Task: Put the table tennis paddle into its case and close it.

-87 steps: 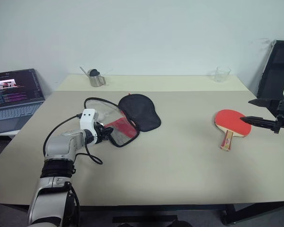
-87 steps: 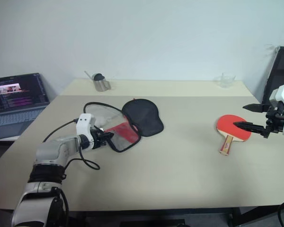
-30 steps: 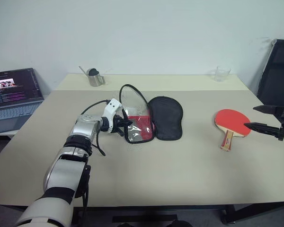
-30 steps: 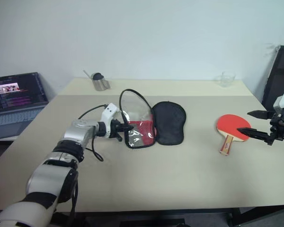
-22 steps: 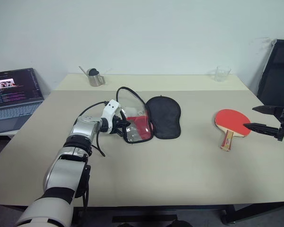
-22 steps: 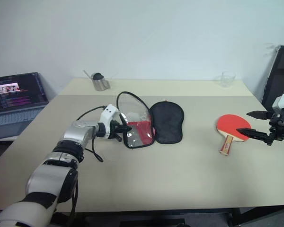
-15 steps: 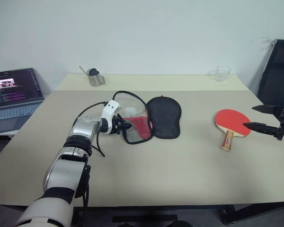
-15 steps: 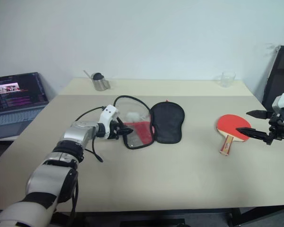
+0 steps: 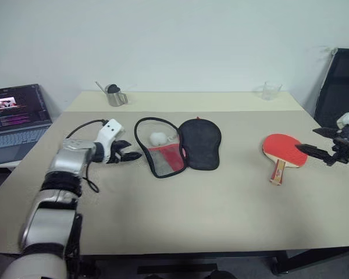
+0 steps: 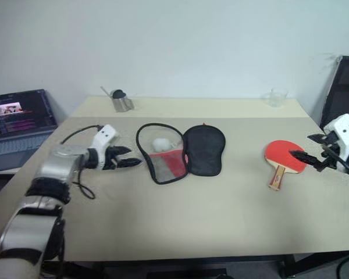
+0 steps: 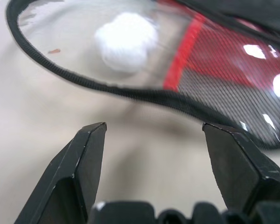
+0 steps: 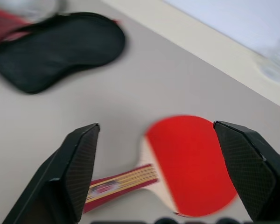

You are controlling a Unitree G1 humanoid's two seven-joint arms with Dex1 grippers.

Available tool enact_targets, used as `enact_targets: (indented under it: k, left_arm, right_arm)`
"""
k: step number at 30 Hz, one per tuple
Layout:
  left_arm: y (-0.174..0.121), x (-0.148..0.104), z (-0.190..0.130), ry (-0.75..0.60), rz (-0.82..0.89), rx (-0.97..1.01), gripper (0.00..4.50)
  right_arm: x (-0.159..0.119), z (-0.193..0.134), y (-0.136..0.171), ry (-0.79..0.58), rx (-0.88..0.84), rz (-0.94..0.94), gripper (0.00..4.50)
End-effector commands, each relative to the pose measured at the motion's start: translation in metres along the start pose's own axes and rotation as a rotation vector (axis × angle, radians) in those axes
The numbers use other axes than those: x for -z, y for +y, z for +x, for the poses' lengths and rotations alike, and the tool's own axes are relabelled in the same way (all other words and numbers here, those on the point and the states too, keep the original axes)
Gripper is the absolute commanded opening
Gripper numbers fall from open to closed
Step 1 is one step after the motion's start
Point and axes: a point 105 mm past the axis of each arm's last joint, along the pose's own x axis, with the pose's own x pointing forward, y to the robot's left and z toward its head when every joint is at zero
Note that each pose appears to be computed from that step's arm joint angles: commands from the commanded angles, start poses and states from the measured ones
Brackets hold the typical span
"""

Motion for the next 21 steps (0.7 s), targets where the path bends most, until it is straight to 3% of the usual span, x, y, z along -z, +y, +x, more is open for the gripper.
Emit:
enact_targets:
  k: [1,5,10,21]
  left_arm:
    - [-0.004,-0.025,-0.035,-0.09,0.096,0.043,3.58]
    - [-0.023,-0.051,-0.05,-0.204,0.163,0.138,3.58]
    - [-0.051,-0.079,-0.048,-0.332,0.206,0.271,3.58]
    - [-0.059,-0.071,-0.027,-0.319,0.163,0.308,3.58]
  right_arm:
    - [0.002,0.008,-0.006,0.051,0.143,0.118,4.24]
    - [0.024,0.018,-0.015,0.157,0.311,0.337,4.24]
    - [0.034,0.026,-0.017,0.174,0.435,0.508,4.24]
    - [0.059,0.037,0.019,0.292,0.51,0.615,4.24]
